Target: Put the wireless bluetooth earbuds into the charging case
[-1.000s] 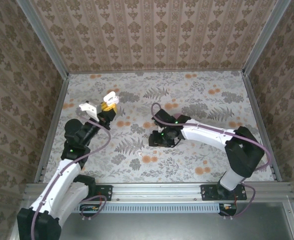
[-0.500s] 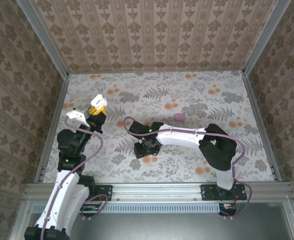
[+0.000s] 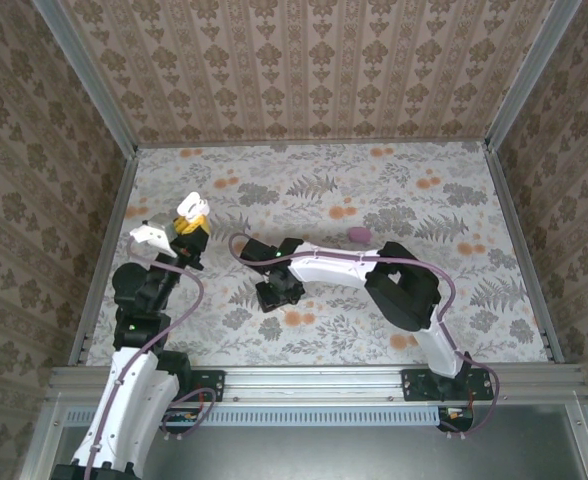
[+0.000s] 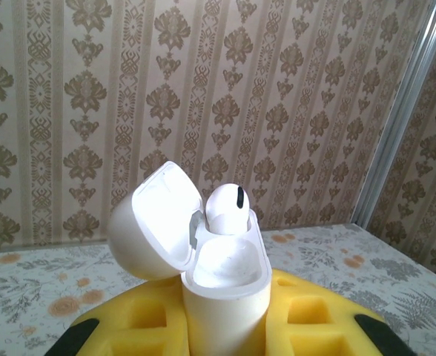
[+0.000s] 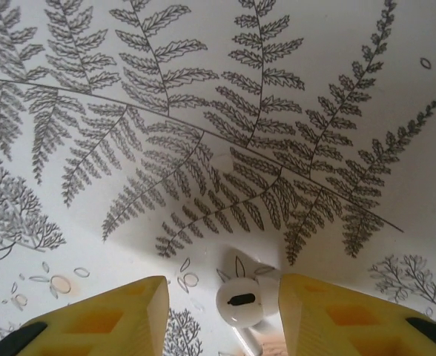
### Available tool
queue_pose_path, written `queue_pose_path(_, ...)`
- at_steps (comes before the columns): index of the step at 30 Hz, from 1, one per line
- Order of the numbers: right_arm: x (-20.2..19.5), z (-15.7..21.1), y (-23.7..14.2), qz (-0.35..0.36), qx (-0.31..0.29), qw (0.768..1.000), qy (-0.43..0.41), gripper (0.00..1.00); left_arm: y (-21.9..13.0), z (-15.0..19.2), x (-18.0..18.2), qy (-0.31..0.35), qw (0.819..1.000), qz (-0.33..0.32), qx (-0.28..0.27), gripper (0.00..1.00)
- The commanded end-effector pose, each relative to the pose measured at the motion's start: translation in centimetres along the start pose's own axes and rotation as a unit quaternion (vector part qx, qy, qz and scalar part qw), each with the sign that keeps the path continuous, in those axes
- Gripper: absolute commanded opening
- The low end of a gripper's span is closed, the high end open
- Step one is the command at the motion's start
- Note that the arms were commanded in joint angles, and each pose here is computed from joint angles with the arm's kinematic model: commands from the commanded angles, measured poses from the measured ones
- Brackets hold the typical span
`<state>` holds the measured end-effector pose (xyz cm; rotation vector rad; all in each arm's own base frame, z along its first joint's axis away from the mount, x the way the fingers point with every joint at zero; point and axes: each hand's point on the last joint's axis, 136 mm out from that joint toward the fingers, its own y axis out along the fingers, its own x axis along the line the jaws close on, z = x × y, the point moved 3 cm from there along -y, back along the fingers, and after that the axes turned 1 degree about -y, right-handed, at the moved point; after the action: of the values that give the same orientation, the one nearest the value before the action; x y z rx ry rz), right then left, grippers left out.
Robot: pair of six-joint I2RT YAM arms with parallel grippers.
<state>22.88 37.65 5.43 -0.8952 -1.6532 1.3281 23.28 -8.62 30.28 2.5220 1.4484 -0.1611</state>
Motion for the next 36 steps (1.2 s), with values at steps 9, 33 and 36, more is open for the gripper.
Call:
queue_pose_path(9, -1.6, 0.3, 0.4, 0.054, 0.022, 0.998, -0.01, 0.42, 0.0, -1.1, 0.2, 0.02, 1.0, -0.008, -0.013, 0.15)
queue_pose_path(33, -12.3, 4.1, -1.7, 0.04, -0.025, 0.987, 0.155, 0.31, 2.0, -1.5, -0.8, -0.004, 0.999, 0.038, -0.011, 0.16)
queue_pose_path(36, -13.7, 4.7, -2.3, 0.03, -0.031, 0.984, 0.175, 0.36, 2.7, -1.2, -1.4, -0.007, 0.999, 0.052, -0.004, 0.16)
